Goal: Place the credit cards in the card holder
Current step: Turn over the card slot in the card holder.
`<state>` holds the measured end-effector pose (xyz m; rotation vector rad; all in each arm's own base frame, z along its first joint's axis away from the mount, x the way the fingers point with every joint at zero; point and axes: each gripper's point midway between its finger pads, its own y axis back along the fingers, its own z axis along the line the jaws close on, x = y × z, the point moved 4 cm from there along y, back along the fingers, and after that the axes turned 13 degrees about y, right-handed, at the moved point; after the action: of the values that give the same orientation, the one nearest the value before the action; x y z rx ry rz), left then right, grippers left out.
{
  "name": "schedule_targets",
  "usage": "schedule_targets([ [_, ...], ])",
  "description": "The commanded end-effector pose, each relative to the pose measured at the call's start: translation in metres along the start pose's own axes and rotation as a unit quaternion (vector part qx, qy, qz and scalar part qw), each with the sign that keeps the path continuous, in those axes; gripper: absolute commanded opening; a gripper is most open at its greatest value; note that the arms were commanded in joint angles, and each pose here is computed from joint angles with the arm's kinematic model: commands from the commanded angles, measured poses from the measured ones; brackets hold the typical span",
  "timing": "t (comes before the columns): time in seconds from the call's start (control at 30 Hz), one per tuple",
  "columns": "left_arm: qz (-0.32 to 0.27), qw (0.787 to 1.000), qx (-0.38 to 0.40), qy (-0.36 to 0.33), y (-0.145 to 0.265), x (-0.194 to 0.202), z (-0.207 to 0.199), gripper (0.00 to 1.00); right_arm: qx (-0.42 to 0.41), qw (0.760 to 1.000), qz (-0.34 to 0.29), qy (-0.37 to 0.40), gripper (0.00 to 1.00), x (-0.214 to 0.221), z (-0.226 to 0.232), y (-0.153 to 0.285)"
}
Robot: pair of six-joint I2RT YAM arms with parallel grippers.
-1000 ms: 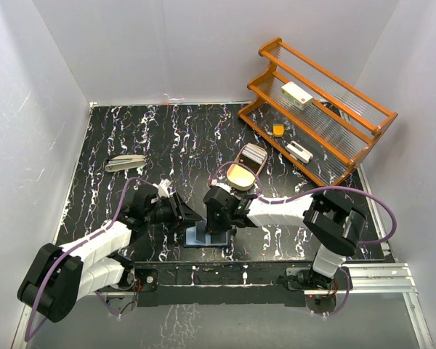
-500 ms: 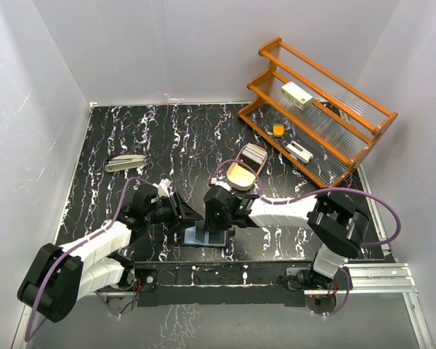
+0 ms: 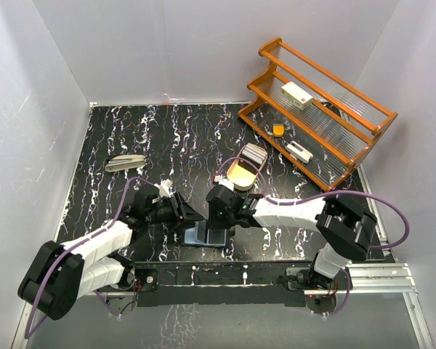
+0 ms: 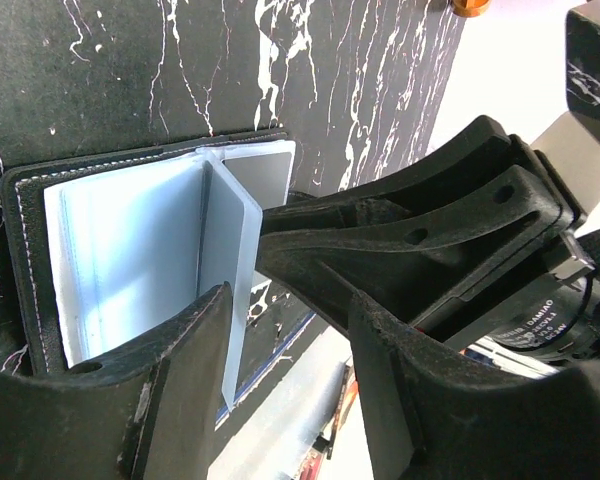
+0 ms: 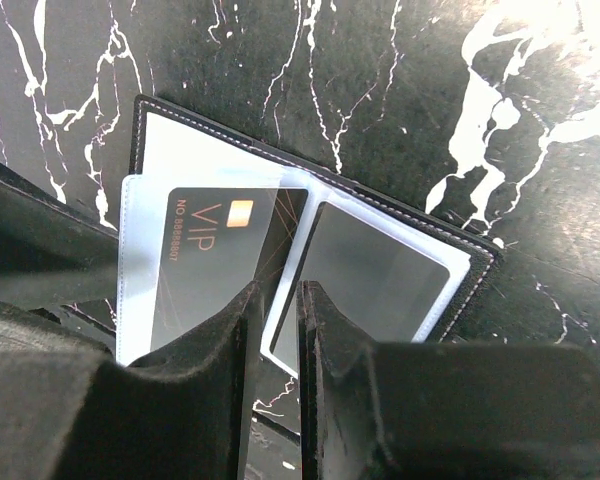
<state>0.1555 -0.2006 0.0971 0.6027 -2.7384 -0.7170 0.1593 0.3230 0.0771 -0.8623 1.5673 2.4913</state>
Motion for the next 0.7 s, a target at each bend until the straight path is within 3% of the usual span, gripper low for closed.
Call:
schedule_targets([
  [0.0, 0.013, 1.000, 0.008, -0.003, 0.000, 0.005, -0.005, 0.49, 0.017, 0.999, -0.037, 0.011, 0.19, -0.013, -0.003, 0.014],
  [0.67, 0.051, 0.997, -0.007, -0.051, -0.024, 0.031, -0.013, 0.52, 0.110, 0.989, -0.094, 0.003, 0.21, -0.043, -0.066, 0.059],
])
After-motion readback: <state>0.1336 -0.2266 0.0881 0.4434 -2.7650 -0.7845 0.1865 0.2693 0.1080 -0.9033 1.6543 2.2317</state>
